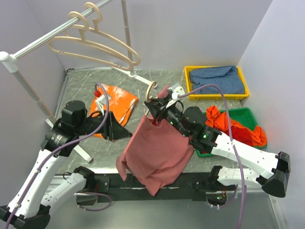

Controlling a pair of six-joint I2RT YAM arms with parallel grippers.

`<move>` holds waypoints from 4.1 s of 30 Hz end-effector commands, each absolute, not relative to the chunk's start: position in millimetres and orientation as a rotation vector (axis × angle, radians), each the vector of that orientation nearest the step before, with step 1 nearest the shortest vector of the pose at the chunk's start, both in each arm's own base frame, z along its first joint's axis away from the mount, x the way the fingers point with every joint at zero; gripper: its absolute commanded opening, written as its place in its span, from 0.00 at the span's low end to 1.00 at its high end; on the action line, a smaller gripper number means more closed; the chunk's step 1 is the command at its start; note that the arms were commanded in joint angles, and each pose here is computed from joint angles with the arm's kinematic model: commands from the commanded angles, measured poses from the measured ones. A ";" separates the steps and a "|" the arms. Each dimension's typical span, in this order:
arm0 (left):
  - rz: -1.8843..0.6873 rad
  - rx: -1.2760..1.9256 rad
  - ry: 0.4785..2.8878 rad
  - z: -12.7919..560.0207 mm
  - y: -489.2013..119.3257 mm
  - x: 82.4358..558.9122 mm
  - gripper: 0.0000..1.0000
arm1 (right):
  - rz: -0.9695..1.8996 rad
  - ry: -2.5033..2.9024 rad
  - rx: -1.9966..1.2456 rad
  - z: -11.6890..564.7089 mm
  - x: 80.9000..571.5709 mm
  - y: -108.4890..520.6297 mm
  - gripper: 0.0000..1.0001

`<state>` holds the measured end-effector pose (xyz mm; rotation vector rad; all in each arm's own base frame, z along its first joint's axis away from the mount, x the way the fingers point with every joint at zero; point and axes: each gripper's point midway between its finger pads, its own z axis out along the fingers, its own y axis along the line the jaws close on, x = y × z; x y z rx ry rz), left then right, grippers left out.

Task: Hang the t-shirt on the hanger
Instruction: Place the hanger at the clothesline.

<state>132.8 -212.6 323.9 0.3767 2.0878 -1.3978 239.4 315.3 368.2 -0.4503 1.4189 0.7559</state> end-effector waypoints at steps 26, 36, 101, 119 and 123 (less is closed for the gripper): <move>-1.598 0.526 2.034 325.7 -224.3 111.2 0.65 | 0.696 1.289 -0.512 404.2 226.5 347.2 0.00; -1.699 0.492 2.076 306.4 -236.2 100.4 0.54 | 0.670 1.266 -0.498 413.9 221.8 358.9 0.00; -1.622 0.020 1.637 517.8 -164.1 54.4 0.01 | 0.869 1.912 -0.038 201.5 337.6 398.7 0.69; -1.352 -0.608 1.435 500.0 -124.4 170.3 0.01 | 1.527 1.883 -0.442 239.0 160.5 489.7 0.68; -1.324 -0.700 1.447 478.9 -129.0 196.4 0.01 | 1.545 1.880 -0.467 241.7 160.4 498.2 0.68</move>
